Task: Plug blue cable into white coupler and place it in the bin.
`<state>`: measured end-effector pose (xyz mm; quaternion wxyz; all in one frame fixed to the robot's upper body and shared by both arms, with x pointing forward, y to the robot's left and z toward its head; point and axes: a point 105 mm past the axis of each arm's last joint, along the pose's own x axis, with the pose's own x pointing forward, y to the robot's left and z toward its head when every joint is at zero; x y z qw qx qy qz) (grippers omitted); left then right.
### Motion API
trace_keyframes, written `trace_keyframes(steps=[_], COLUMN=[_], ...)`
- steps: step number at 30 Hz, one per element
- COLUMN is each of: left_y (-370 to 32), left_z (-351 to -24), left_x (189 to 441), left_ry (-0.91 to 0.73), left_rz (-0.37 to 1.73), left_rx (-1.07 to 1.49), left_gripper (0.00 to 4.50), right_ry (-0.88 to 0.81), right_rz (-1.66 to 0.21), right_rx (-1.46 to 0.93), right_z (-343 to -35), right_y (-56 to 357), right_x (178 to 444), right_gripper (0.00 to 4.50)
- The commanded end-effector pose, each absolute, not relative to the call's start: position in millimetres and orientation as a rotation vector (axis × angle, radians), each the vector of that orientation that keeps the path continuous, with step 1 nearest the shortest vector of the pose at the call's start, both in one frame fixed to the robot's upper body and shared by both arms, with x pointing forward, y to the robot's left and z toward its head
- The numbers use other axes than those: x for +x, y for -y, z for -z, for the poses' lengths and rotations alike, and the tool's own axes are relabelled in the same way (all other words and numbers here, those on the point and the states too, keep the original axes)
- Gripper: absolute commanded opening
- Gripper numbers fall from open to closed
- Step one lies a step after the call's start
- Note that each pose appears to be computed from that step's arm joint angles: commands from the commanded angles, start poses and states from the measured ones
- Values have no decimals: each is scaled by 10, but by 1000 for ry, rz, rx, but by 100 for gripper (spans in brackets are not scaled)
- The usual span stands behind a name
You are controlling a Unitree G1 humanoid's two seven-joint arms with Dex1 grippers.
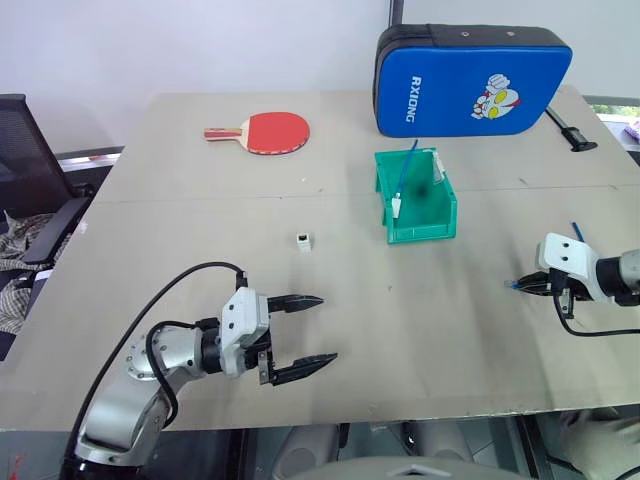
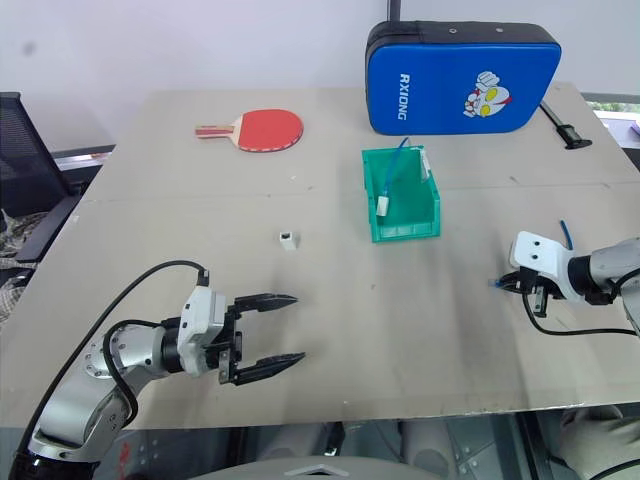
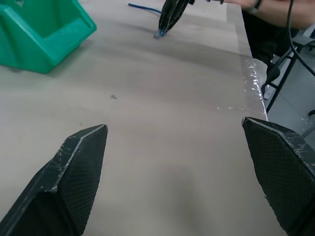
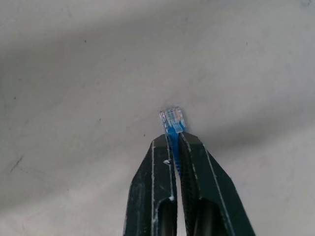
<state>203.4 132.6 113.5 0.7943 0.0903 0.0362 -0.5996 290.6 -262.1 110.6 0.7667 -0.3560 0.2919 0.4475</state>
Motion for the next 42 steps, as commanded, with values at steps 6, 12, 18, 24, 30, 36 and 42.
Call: trace_keyframes(steps=[6,12,18,24,30,36,42], left_y=[-1347,-1341,-1359,-1360,-1350,-1343,-1342], left_z=[-1232,-1230,-1246,-1245,-1246,-1250,-1257], left_x=[2016,2031,2049,2032,2042,2059,2070], left_ry=[-30,-35,-39,-44,-44,-41,-39], left_rz=[1286,1294,1288,1281,1277,1270,1253], left_rx=[220,222,228,226,226,228,230], left_gripper=[450,450,450,450,450,450,450], right_ry=[-581,-647,-659,-669,-679,-709,-674], right_rz=[-1019,-980,-925,-960,-958,-1002,-1040], right_rx=[-704,-730,-753,-745,-719,-706,-698], right_z=[-1192,-1086,-1007,-1030,-999,-929,-973], right_y=[2436,2517,2572,2537,2532,2489,2346], right_x=[2858,2874,3010,2962,2975,2933,2952], right_gripper=[60,145,74,74,206,40,6])
